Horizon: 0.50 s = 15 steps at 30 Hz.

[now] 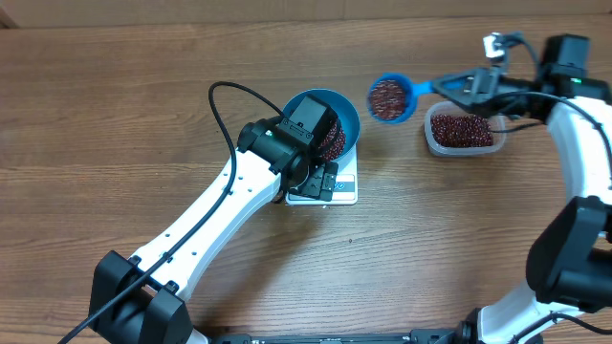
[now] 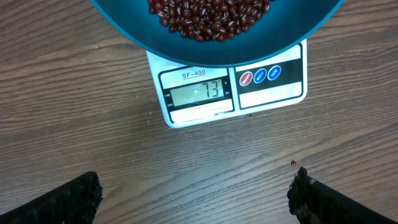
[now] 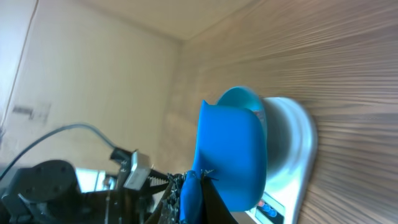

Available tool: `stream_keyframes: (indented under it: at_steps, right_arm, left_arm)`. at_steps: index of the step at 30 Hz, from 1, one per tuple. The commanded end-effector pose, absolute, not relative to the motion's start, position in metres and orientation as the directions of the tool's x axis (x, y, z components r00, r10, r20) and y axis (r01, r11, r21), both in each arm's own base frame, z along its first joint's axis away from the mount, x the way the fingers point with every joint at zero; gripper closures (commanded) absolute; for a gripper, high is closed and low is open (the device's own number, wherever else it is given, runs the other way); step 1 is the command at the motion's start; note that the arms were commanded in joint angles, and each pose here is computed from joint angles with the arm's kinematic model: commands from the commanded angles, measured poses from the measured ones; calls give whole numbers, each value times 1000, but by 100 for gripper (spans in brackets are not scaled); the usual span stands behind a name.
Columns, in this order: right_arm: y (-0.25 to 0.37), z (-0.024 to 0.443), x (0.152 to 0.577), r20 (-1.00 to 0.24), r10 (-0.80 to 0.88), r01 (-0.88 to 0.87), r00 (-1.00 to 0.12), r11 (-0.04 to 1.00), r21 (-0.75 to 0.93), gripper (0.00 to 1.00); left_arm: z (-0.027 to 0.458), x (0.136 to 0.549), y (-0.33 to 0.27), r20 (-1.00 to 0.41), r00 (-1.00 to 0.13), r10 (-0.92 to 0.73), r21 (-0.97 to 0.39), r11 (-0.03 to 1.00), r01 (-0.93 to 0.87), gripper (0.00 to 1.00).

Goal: Scoop item into bowl and weigh 150g on scale
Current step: 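Carry the filled scoop left over the teal bowl with right gripper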

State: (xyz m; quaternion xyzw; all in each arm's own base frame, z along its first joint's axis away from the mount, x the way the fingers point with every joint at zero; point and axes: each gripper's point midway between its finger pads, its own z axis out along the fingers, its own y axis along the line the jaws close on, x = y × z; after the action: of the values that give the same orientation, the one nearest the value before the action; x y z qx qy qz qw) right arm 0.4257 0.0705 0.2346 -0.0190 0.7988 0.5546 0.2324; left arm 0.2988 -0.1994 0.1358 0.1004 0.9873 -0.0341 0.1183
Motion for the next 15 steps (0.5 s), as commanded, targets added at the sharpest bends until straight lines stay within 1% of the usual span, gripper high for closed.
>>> stream_keyframes:
  at_steps: [1,4,6,7,9,15]
  right_arm:
    - [112,274,420,-449,163,-385,-878,315,867,96]
    - [131,278,421,-476,129,-422,-870,301,855,96]
    - [145,278,424,-499,109,-447,-859,315,837,96]
    - [153,274,429,-515,104,-453,-851,350,820,96]
    - [163,271,433,-545,91,-474,-834,389,790,96]
    - [191,266,445,-626,57,-531,-778,474,702,96]
  left_arm:
    - [133,296,-201,-232,-954,192,-45,977,208,0]
    - [133,296,-201,-232,-954,192,-45,977,208,0]
    - [133,296,-201,-232,-954,192,-45,977,208,0]
    - [133,296,-201,-232,-954,192,-45,977,208,0]
    - [133,296,-201,-232,-954,192,-46,977,208,0]
    - [133,296,-201,-232,-954,192,-45,977,208,0]
